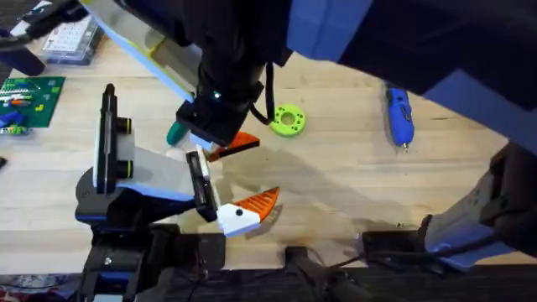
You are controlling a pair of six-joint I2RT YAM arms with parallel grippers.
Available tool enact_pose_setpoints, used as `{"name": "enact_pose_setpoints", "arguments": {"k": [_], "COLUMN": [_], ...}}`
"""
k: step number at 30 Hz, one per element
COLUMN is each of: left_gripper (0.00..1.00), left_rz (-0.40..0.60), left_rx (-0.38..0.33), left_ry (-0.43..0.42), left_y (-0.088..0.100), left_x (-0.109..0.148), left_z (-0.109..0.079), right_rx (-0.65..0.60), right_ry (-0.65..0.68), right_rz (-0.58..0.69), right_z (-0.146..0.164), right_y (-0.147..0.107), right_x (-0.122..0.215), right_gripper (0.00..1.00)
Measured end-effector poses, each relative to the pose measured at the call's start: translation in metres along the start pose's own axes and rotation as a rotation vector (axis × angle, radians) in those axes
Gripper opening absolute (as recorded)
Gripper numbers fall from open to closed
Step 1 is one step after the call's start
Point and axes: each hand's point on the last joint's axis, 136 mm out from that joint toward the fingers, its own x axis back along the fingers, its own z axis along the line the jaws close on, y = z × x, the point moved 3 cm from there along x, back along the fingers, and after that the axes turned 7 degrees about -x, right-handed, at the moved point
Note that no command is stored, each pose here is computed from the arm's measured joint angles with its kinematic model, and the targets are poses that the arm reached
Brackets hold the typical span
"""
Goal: Pick up the gripper from the table and insert it into the empty holder that is missing its gripper. Then pick up a screw, insert it into the mounting hole, and use the screwdriver to tighten it. Finally, clean up the table by picking up the vegetable and placing it into the bucket.
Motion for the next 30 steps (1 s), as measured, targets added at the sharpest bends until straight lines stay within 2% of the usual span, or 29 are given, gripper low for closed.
{"name": "enact_pose_setpoints", "arguments": {"k": [14,16,20,22,24,30], "left_gripper": [0.988,0.988,0.988,0.987,0.988,0.988], "left_rz": [0.0,0.0,0.0,0.0,0.0,0.0], "left_rx": [0.014,0.015,0.02,0.02,0.021,0.021], "left_ry": [-0.002,-0.001,0.0,0.0,0.001,0.002], "left_y": [0.0,0.0,0.0,0.0,0.0,0.0], "left_x": [0.0,0.0,0.0,0.0,0.0,0.0], "left_z": [0.0,0.0,0.0,0.0,0.0,0.0], "right_rx": [-0.005,-0.009,-0.017,-0.031,-0.035,-0.034], "right_ry": [0.001,0.006,-0.025,-0.041,-0.045,-0.049], "right_rz": [0.031,0.033,0.04,0.04,0.039,0.037], "right_z": [-0.001,0.0,-0.009,-0.016,-0.019,-0.019], "right_y": [-0.004,-0.004,-0.006,-0.006,-0.005,-0.005], "right_x": [-0.007,-0.007,-0.006,-0.005,-0.005,-0.004], "right_gripper": [0.025,0.173,0.738,0.942,0.991,0.996]}}
